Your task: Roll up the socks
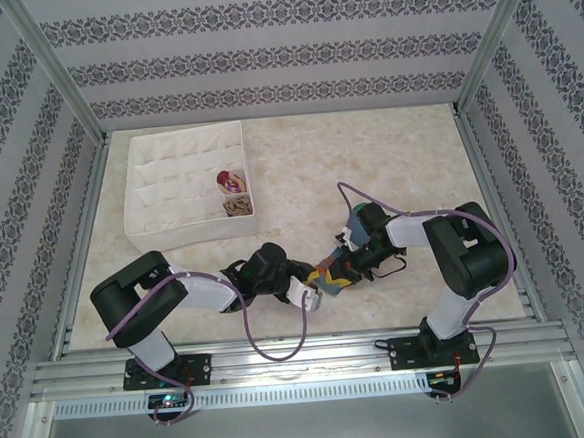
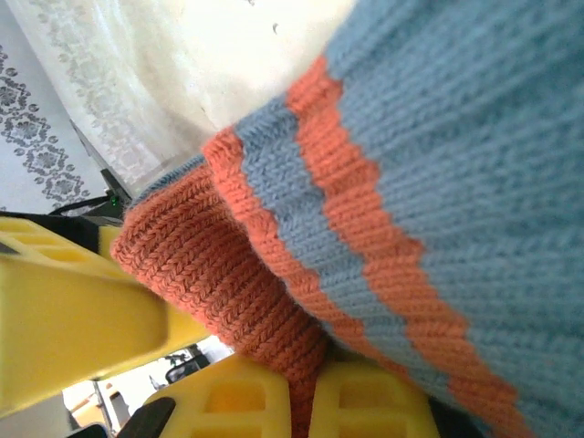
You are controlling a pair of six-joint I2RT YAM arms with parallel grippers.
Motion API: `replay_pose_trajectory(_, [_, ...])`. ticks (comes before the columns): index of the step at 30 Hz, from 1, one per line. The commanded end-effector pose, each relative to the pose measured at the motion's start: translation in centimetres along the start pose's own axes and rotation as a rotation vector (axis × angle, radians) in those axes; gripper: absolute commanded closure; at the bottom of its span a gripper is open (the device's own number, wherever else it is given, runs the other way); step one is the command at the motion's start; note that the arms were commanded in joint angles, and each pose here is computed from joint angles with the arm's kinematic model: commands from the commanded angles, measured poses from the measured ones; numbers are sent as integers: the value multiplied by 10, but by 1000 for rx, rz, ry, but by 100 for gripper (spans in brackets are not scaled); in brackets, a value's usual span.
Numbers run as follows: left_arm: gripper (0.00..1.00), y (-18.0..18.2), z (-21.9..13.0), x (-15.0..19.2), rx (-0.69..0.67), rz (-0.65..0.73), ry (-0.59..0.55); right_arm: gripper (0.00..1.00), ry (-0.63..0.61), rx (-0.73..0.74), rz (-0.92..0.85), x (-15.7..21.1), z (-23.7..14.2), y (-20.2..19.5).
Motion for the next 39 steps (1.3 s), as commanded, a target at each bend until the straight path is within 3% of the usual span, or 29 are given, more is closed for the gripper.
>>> replay_pose_trajectory(1, [65, -11, 6, 10, 11, 59, 63, 100, 66, 80, 89, 19, 9, -25])
replay_pose_trajectory(5, [57, -9, 13, 13, -8, 69, 79, 100, 68, 64, 86, 21, 8, -22])
replay_pose_trajectory(10, [55, -11, 22, 20, 7, 87, 109, 100, 71, 42, 86, 21, 8, -18])
replay_pose_trajectory(12, [60, -12, 23, 19, 24, 90, 109, 100, 70, 36, 85, 21, 8, -17])
replay_pose_trajectory(15, [79, -18, 24, 16, 94, 83, 108, 98, 68, 36, 84, 20, 8, -16])
replay_pose_trajectory(17, [98, -23, 23, 13, 150, 61, 123, 91, 52, 57, 74, 18, 5, -16])
replay_pose_trajectory(18, [100, -25, 22, 12, 175, 48, 128, 86, 35, 72, 67, 16, 3, -16])
replay_pose_trajectory(20, [100, -29, 17, 7, 245, -5, 128, 62, -34, 123, 36, 8, -8, -14])
replay_pose_trajectory(22, [100, -34, 12, 0, 346, -81, 132, 50, -135, 169, -6, 0, -23, -8])
replay_pose_trajectory(29, [100, -32, 5, -14, 631, -402, 176, 48, -520, 263, -84, -8, -80, 9])
replay_pose_trajectory(32, [100, -24, 8, -21, 697, -488, 173, 51, -573, 245, -69, 1, -82, 2])
replay_pose_trajectory(39, [100, -10, 22, -25, 793, -719, 176, 57, -574, 170, -5, 16, -61, -17])
Point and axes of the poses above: each hand's point on the last joint's axis, 136 mm out from that joint toward the fingers, its own z axis out along the fingers, its own y axis along the line the jaws close on, x = y × z, the point moved 3 cm from there along -z, back along the fingers, and after that the axes turned 3 degrees about -z, right-handed, at the moved point
